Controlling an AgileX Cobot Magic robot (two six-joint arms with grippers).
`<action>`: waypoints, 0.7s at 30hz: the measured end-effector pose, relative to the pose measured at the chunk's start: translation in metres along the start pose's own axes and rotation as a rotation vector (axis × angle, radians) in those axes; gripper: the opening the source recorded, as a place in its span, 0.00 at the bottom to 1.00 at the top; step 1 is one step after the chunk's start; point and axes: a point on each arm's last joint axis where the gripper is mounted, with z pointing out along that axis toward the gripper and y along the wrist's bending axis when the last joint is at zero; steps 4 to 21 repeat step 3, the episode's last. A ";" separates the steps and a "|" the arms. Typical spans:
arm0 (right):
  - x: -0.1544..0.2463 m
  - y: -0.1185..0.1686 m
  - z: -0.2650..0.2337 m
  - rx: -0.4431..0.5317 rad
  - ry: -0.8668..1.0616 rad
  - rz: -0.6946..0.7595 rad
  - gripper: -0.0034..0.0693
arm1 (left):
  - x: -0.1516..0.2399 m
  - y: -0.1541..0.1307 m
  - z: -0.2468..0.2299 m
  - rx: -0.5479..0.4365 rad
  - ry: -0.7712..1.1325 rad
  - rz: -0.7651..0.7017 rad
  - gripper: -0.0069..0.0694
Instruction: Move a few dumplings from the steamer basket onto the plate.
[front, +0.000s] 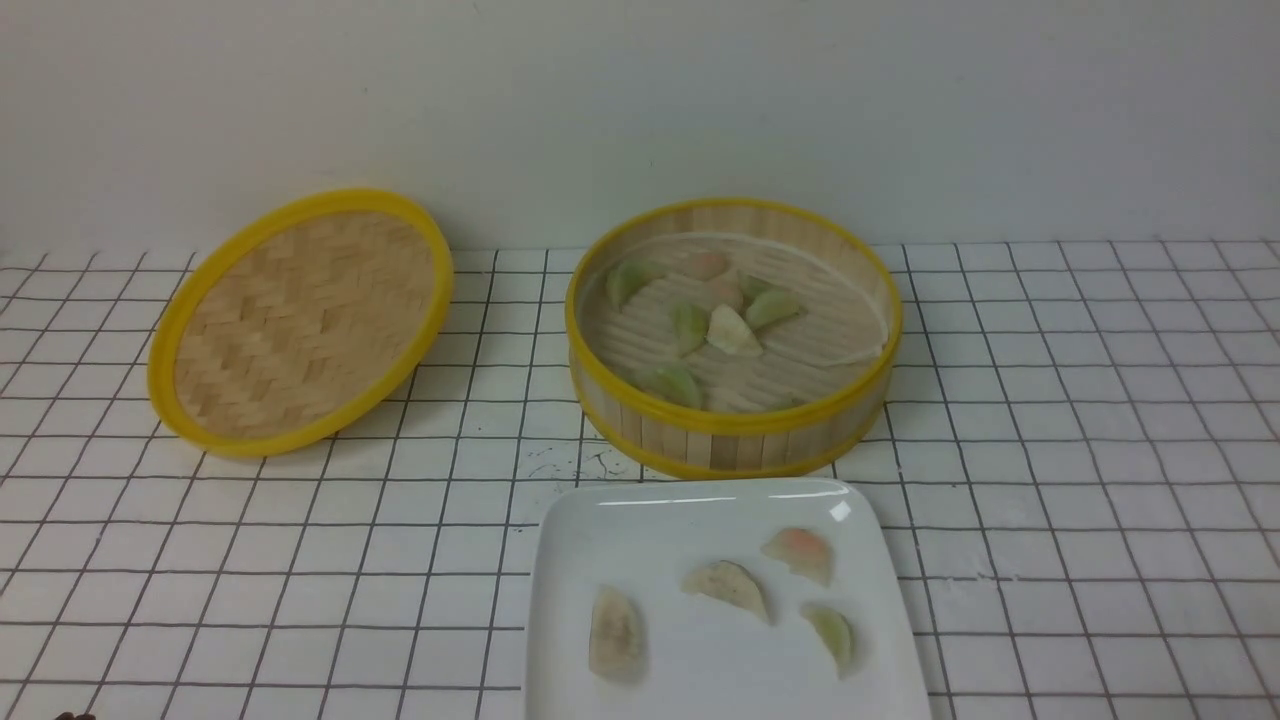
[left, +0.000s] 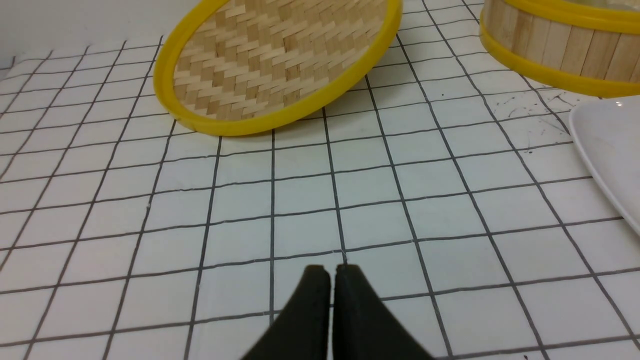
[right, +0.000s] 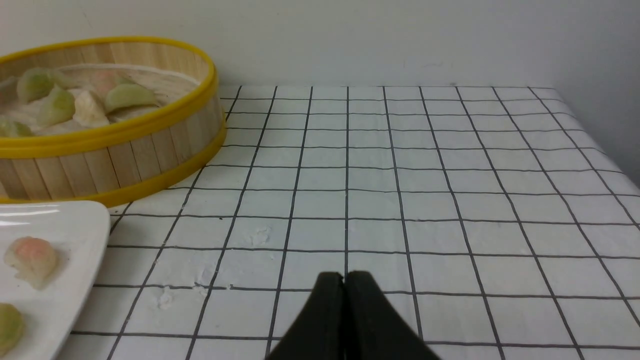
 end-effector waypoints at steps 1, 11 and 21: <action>0.000 0.000 0.000 0.000 0.000 0.000 0.03 | 0.000 0.000 0.000 0.000 0.000 0.000 0.08; 0.000 0.000 0.000 0.000 0.000 0.000 0.03 | 0.000 0.000 0.000 0.000 0.000 0.000 0.08; 0.000 0.000 0.000 0.000 0.000 0.000 0.03 | 0.000 0.000 0.000 0.000 0.000 0.000 0.08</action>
